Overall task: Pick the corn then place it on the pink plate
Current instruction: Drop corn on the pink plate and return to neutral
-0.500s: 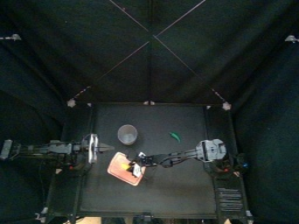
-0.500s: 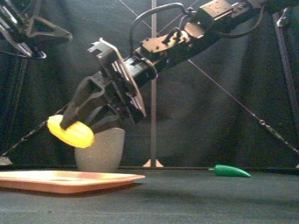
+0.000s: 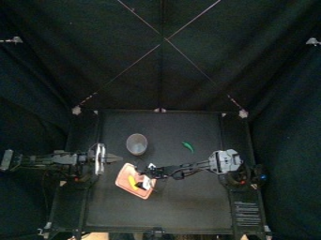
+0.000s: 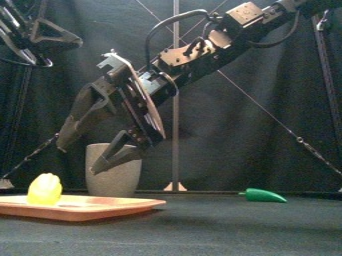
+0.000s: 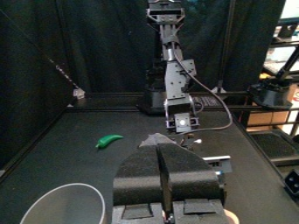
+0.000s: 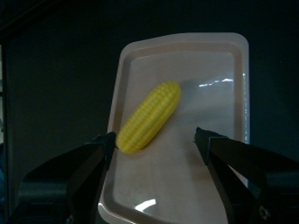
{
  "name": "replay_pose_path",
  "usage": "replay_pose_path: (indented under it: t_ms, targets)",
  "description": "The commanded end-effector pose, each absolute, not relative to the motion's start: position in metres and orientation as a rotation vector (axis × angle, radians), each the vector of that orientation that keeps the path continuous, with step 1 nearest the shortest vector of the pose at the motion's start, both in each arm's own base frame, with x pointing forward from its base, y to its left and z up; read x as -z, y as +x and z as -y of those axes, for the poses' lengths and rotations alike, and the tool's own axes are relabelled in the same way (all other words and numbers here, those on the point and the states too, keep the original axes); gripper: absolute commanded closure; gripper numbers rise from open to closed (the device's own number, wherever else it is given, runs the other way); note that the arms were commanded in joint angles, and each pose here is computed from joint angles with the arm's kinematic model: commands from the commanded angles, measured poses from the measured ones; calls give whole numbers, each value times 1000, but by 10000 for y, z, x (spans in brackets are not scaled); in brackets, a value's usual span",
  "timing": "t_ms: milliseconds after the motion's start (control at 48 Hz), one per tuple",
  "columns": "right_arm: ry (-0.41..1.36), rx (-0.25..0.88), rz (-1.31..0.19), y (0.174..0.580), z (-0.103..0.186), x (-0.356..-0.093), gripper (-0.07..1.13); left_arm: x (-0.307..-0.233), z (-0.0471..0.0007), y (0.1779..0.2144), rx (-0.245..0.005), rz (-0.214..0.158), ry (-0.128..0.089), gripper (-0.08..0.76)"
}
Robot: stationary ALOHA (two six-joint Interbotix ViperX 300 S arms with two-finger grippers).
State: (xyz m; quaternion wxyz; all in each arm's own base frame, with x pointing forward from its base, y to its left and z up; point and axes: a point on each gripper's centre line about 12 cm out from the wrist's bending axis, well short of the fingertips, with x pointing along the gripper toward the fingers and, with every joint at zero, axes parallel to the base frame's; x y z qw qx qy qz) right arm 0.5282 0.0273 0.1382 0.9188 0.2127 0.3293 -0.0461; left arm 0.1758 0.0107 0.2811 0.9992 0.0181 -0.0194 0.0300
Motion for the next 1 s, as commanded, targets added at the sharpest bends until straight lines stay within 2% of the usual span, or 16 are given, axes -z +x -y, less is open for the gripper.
replay_pose_path:
  t_ms: [21,229,396,542,667,854,1000]
  targets:
    - [408,75,-593,5243,-226,-1824,34,-2879,-111,1763,-62,57,35,705]
    - [298,41,-502,5004,-193,-2379,34,-2872,-111,1762,-62,56,35,705]
    - [238,26,-452,4753,-168,-2659,34,-2879,-110,1763,-62,57,37,705]
    - [194,15,-401,4492,-138,-2798,34,-2878,-110,1765,-61,57,38,705]
    - [183,-8,-261,4188,-93,-2937,34,-2887,-113,1763,-63,60,39,705]
    - [209,-5,-110,3691,23,-2976,34,-2906,-113,1764,-63,65,39,705]
    - [202,-12,-54,3274,22,-3058,34,-2912,-113,1765,-63,66,39,705]
